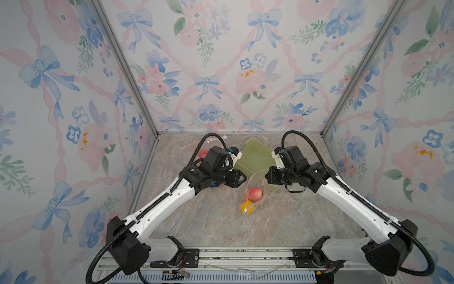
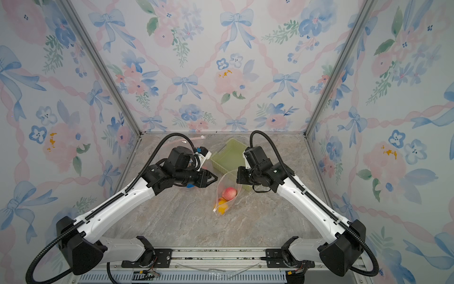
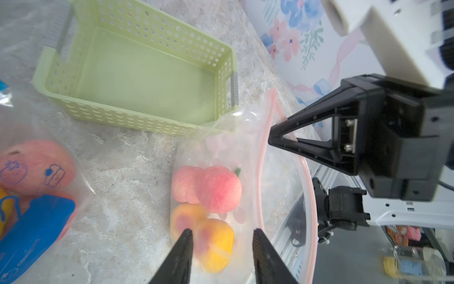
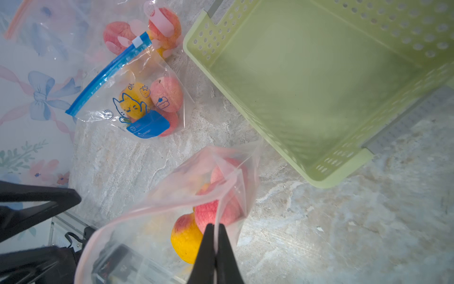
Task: Place the peach in a zip-top bag and seal the zipper
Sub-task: Adjust the zipper food storage bag at the center of the board, then zip the zipper on the zipper food storage bag.
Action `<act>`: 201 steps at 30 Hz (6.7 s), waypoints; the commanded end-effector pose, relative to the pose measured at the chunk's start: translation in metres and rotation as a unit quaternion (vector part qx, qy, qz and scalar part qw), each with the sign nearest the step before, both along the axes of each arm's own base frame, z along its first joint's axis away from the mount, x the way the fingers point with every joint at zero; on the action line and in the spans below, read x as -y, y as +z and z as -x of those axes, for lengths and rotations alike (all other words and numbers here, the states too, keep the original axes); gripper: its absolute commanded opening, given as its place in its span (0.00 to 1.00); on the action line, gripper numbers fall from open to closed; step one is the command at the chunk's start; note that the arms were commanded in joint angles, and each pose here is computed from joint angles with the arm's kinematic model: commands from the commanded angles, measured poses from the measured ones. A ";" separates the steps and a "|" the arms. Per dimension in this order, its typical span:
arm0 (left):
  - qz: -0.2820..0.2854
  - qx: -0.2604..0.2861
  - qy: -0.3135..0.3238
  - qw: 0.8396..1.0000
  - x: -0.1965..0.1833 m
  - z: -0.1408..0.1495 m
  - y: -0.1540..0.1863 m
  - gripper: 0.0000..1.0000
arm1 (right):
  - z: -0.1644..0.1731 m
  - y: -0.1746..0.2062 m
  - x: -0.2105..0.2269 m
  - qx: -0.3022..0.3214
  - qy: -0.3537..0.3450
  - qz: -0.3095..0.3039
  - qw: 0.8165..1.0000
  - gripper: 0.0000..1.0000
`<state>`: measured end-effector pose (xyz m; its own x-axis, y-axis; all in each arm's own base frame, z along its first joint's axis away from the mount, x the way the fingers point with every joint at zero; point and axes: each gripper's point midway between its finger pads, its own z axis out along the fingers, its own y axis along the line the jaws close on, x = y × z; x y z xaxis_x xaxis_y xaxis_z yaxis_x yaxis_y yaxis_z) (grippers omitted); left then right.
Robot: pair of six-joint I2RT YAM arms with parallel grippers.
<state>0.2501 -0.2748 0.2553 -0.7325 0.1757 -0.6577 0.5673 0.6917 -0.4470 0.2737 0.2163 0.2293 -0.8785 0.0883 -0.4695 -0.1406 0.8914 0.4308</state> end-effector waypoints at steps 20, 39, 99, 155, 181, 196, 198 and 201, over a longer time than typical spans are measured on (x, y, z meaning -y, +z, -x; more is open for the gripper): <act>0.121 0.288 -0.107 0.944 0.004 0.120 0.007 0.70 | -0.022 0.001 0.005 -0.042 -0.084 -0.058 0.994 0.00; 0.046 0.283 -0.060 0.956 0.021 0.109 -0.050 0.59 | -0.040 -0.002 0.001 -0.043 -0.098 -0.071 0.992 0.00; 0.054 0.329 -0.030 0.942 0.011 0.041 -0.041 0.00 | 0.018 -0.008 0.039 -0.034 -0.112 -0.030 0.993 0.04; 0.019 0.386 -0.187 0.903 0.006 0.025 -0.020 0.00 | 0.064 0.025 -0.110 0.199 0.509 0.039 0.837 0.35; 0.019 0.377 -0.173 0.910 0.003 0.018 -0.020 0.00 | 0.054 0.017 -0.102 0.185 0.496 0.038 0.848 0.25; 0.023 0.372 -0.173 0.912 0.003 0.017 -0.021 0.00 | 0.050 0.012 -0.104 0.181 0.494 0.043 0.849 0.26; 0.023 0.370 -0.173 0.912 0.003 0.017 -0.022 0.00 | 0.048 0.011 -0.105 0.181 0.494 0.044 0.849 0.26; 0.024 0.370 -0.173 0.913 0.003 0.017 -0.021 0.00 | 0.048 0.012 -0.106 0.182 0.494 0.043 0.849 0.21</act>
<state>0.2307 -0.2747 0.2171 -0.0097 0.3081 -0.9513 0.9038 0.4098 0.1235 0.2219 0.3245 0.2467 -0.2779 -0.6514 -0.7060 -0.9544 0.2706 0.1260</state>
